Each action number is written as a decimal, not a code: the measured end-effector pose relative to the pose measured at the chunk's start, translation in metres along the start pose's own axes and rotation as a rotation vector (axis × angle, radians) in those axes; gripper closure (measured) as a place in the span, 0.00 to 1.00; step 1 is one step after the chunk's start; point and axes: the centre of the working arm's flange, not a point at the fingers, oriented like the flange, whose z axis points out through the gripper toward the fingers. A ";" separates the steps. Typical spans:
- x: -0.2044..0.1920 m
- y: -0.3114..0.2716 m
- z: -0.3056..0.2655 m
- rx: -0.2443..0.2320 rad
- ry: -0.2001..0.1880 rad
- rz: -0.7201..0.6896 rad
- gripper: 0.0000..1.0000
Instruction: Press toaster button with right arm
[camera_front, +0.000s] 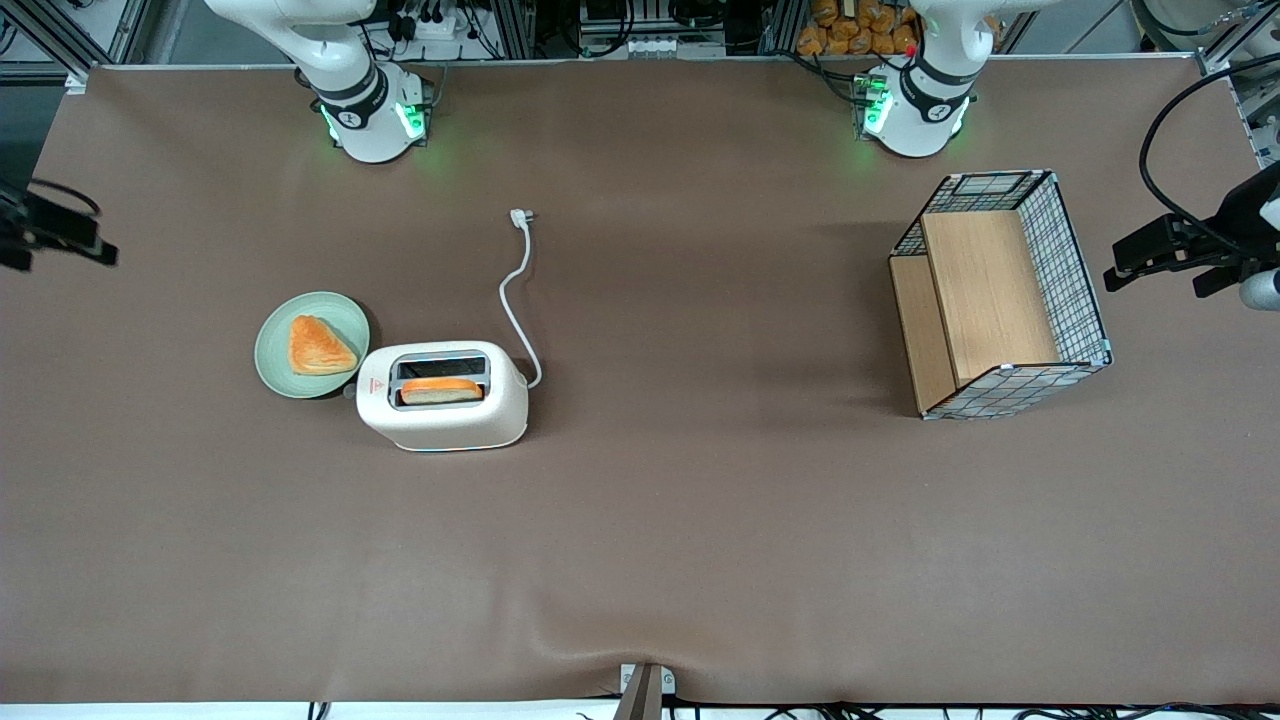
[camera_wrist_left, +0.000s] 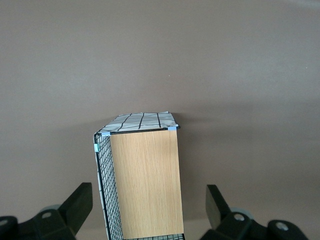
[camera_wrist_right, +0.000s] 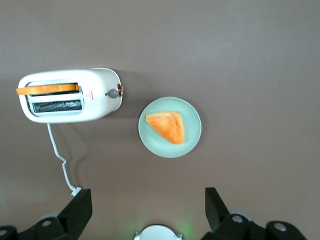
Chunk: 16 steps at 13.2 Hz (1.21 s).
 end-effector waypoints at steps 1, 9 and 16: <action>-0.013 0.001 -0.004 -0.009 -0.001 0.016 0.00; -0.031 -0.001 -0.001 -0.019 -0.005 0.095 0.00; -0.028 -0.008 -0.002 -0.024 0.016 0.090 0.00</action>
